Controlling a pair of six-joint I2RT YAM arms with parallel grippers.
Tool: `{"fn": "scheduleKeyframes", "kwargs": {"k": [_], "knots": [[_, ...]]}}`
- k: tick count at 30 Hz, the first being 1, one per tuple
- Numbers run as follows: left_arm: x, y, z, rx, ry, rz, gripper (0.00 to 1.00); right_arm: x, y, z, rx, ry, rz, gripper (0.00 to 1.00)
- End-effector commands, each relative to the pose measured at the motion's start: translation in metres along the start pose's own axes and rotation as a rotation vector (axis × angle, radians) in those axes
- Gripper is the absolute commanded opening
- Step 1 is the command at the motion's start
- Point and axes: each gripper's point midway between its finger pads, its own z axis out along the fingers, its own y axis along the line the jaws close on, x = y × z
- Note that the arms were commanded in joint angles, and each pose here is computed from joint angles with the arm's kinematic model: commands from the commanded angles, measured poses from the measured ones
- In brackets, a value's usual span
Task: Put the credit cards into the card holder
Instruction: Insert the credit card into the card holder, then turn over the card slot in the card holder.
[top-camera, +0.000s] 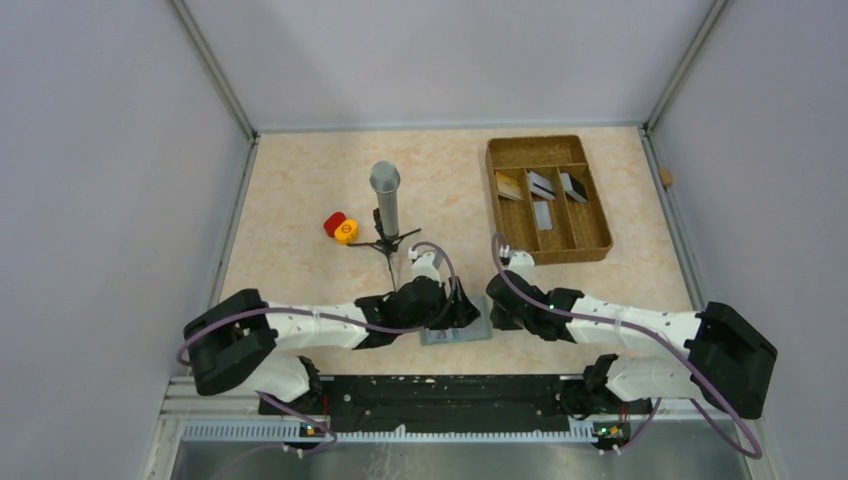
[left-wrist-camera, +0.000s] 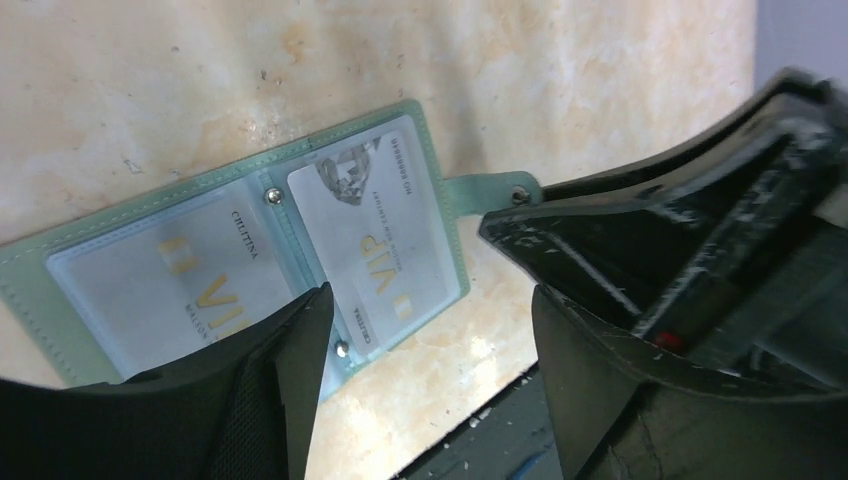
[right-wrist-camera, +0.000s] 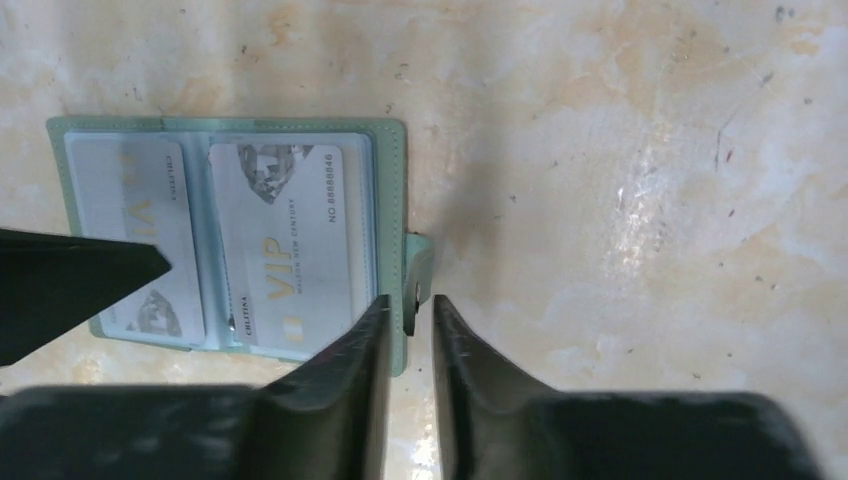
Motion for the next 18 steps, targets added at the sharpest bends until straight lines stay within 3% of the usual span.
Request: {"fn": "scheduleKeyframes", "kwargs": {"k": [1,3,7,12,18], "knots": [[-0.013,0.003,-0.026,-0.031,-0.045,0.009,0.78,-0.020,0.013,-0.018,-0.039,-0.052,-0.026,0.29],[-0.010,0.015,-0.035,-0.066,-0.038,-0.010,0.79,-0.024,0.021,-0.026,-0.090,-0.062,-0.041,0.39],[0.000,0.040,-0.050,-0.137,-0.016,-0.074,0.76,-0.030,0.042,-0.045,-0.212,-0.089,-0.063,0.44],[0.006,0.072,-0.064,-0.210,-0.046,-0.163,0.71,-0.022,0.070,-0.052,-0.331,-0.061,-0.096,0.35],[0.008,0.087,-0.069,-0.161,-0.102,-0.250,0.64,-0.004,0.101,-0.035,-0.430,0.013,-0.101,0.28]]}}
